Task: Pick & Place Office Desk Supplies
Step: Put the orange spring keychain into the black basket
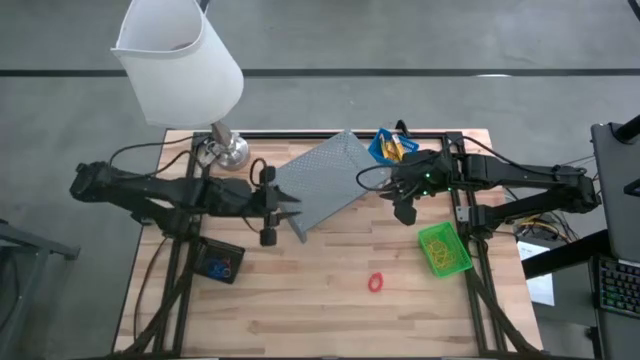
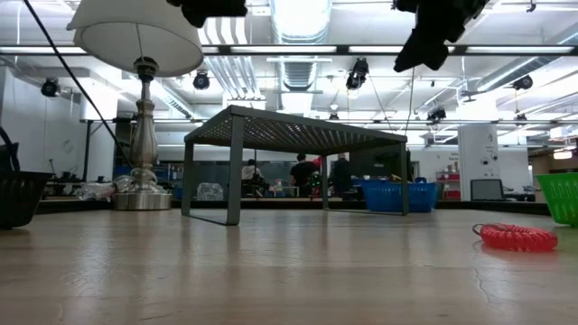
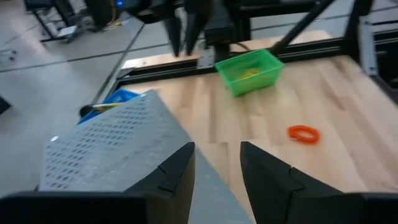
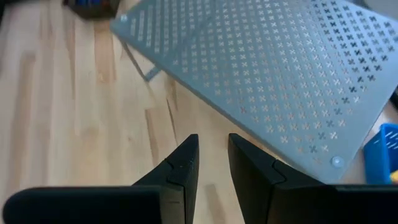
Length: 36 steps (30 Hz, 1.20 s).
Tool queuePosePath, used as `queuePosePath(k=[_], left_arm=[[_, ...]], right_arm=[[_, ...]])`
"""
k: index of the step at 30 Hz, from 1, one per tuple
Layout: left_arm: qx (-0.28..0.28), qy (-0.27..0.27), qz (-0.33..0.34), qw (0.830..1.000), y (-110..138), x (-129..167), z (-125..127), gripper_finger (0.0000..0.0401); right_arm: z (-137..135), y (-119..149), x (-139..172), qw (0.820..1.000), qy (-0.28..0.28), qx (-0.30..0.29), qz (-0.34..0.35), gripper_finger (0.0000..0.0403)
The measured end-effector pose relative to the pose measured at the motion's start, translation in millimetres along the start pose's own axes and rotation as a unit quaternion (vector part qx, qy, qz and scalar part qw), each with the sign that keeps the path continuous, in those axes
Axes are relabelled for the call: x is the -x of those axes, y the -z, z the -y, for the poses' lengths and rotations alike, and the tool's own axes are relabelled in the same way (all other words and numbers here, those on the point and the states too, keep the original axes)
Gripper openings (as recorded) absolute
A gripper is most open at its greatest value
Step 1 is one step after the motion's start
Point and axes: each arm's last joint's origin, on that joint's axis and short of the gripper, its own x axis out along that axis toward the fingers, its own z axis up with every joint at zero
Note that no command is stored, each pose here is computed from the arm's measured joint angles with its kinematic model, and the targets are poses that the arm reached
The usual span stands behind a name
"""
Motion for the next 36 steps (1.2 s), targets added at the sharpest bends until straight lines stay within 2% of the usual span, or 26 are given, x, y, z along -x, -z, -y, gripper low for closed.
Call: queuePosePath(k=[3, 8, 12, 17, 20, 22, 24, 29, 36], left_arm=[[0.007, -0.016, -0.003, 1.0, 1, -2, -8, 0.0134], [0.007, -0.034, -0.006, 0.999, 2, -3, -19, 0.0134], [0.005, -0.041, -0.006, 0.999, 2, -4, -22, 0.0134], [0.0, -0.043, -0.006, 0.999, 2, -4, -23, 0.0134], [-0.005, -0.046, -0.005, 0.999, 2, -4, -23, 0.0134], [-0.005, -0.056, -0.006, 0.998, 2, -4, -24, 0.0134], [-0.004, -0.058, -0.007, 0.998, 2, -4, -24, 0.0134], [-0.004, -0.058, -0.012, 0.998, 3, -4, -24, 0.0134], [-0.005, -0.057, -0.016, 0.998, 4, -4, -24, 0.0134]], right_arm=[[0, -2, 0, 0.999, -0.003, -0.045, 0.012, 0.0084], [-2, -9, 1, 0.997, -0.012, -0.06, 0.048, 0.0084], [-2, -10, 1, 0.992, -0.017, -0.113, 0.05, 0.0084], [-2, -11, 1, 0.99, -0.018, -0.126, 0.053, 0.0084], [-2, -11, 1, 0.981, -0.021, -0.187, 0.053, 0.0084], [-2, -10, 1, 0.971, -0.021, -0.234, 0.048, 0.0084], [-2, -9, 0, 0.966, -0.026, -0.256, 0.04, 0.0084], [-9, -7, -2, 0.964, -0.068, -0.255, 0.012, 0.0084], [-25, -1, -16, 0.949, -0.074, -0.305, -0.041, 0.0084]])
